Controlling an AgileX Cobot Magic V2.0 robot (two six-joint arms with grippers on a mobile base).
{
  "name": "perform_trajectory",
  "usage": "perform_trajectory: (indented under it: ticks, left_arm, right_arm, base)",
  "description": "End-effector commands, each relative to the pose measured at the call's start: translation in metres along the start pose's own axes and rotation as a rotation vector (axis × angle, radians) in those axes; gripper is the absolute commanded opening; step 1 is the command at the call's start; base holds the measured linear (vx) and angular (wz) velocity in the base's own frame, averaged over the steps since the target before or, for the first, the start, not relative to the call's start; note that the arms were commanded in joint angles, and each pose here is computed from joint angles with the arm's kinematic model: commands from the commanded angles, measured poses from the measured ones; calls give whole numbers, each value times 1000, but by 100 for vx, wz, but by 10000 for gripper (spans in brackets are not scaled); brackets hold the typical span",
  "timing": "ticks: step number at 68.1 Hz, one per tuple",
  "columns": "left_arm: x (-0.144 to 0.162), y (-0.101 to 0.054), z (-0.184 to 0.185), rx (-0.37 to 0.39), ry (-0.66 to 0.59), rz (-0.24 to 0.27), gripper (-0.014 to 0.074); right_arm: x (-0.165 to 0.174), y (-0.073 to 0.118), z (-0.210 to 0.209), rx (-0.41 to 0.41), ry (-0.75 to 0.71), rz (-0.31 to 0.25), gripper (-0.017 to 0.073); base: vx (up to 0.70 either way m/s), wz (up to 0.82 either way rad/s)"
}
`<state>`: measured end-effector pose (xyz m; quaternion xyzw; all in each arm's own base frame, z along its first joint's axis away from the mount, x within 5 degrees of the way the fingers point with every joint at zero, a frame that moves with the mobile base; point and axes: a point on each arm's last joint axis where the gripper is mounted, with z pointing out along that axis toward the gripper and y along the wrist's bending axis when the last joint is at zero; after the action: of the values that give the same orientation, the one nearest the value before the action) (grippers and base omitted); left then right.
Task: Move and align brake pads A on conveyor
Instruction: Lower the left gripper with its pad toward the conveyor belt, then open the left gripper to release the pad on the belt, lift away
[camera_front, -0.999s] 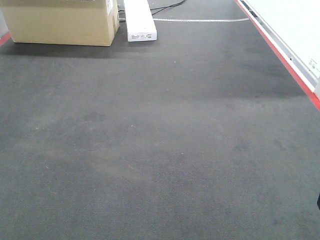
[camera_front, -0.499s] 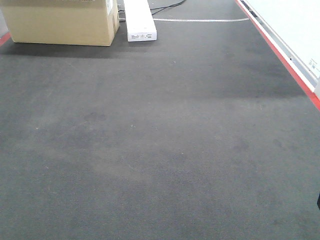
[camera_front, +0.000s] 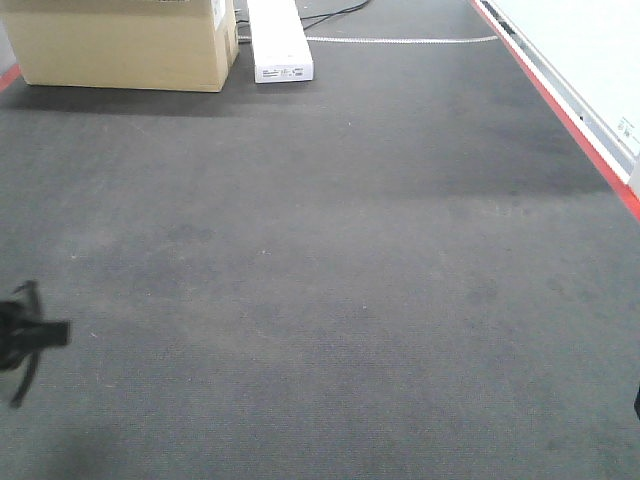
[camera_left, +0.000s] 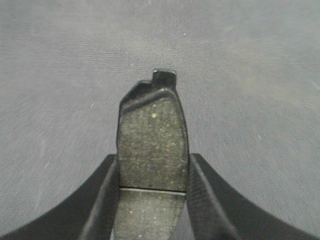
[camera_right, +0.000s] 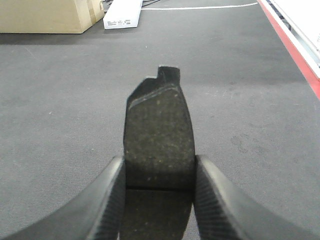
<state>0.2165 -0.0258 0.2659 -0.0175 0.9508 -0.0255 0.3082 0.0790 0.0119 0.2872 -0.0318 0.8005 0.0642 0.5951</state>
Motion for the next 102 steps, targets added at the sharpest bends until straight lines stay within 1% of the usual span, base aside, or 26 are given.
perform_trajectory:
  ticks: [1,5,19,39,51,62,70,77,83,92,102]
  left_arm:
    - [-26,-7,9,32,-67,-34,55]
    - [-31,-8,20,34,-36,-41,69]
    - [-37,-11,61,15,67,-38,141]
    - [-46,-15,108,0,171,-46,288]
    - [-47,-16,125,-2,198,-48,355]
    - [-48,-16,127,-4,191,-40,365]
    - [-50,-16,117,-1,178,-35,365]
    - [-55,-17,94,10,132,-4,365]
    - [-54,-16,71,21,72,1,363]
    - [-41,-13,39,40,-34,1,353]
    - [-14,-7,0,59,-146,-2,351]
  right_arm:
    - [-19,0,-3,4,-124,-15,-7]
    - [-19,0,-3,4,-124,-15,-7]
    - [-19,0,-3,4,-124,-15,-7]
    - [-19,0,-3,4,-124,-15,-7]
    - [-19,0,-3,4,-124,-15,-7]
    - [-19,0,-3,4,-124,-15,-7]
    - [-19,0,-3,4,-124,-15,-7]
    - [-19,0,-3,4,-124,-15,-7]
    - [-19,0,-3,4,-124,-15,-7]
    - [-19,0,-3,4,-124,-15,-7]
    - [-19,0,-3,4,-124,-15,-7]
  base:
    - [0,0]
    - [0,0]
    - [0,0]
    - [0,0]
    - [0,0]
    - [0,0]
    - [0,0]
    - [0,0]
    - [0,0]
    - [0,0]
    - [0,0]
